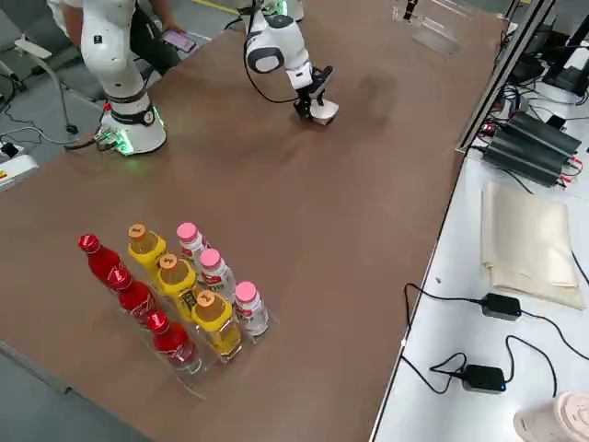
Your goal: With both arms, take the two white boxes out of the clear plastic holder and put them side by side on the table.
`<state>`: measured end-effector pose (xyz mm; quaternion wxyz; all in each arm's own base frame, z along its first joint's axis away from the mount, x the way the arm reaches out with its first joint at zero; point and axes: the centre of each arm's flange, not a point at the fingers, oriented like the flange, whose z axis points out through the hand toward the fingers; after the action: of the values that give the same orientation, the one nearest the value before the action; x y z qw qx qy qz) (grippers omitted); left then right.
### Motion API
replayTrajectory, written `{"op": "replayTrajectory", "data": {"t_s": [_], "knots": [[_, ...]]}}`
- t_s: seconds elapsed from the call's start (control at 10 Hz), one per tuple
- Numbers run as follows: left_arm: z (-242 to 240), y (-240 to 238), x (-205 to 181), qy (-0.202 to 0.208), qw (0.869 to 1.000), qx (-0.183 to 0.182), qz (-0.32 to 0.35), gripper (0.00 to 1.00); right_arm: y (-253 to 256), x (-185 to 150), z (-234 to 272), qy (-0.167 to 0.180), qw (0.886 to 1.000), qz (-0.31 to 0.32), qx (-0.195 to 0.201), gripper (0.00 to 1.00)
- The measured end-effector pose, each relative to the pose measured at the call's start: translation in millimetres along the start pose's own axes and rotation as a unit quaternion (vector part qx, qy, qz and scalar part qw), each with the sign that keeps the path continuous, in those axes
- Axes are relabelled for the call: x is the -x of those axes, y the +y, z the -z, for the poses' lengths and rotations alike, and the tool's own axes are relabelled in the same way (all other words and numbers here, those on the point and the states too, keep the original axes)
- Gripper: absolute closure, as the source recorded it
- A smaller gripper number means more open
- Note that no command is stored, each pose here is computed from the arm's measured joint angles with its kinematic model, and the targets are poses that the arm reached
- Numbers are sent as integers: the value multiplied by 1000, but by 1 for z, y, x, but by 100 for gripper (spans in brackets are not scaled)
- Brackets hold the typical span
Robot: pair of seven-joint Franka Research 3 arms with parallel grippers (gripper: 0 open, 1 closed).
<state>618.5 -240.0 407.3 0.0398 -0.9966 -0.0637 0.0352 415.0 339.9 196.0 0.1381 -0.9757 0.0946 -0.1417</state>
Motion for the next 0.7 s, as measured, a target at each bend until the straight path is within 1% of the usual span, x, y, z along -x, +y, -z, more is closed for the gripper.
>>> {"op": "replayTrajectory", "data": {"t_s": [0.2, 0.4, 0.6, 0.7], "knots": [[-9, 3, -1, -13, 1000, 7, 2, 98, 2, -2, -4, 0, 1000, -1, 3, 45], [-14, 18, 6, -17, 1000, 7, -10, 98, 3, -3, -7, 0, 1000, -1, 5, 57], [-21, 46, 21, -23, 1000, 5, -20, 98, 6, -6, -7, 2, 1000, -3, 7, 90], [-25, 60, 29, -26, 999, 5, -28, 98, 6, -8, -7, 4, 1000, -4, 6, 98]]}}
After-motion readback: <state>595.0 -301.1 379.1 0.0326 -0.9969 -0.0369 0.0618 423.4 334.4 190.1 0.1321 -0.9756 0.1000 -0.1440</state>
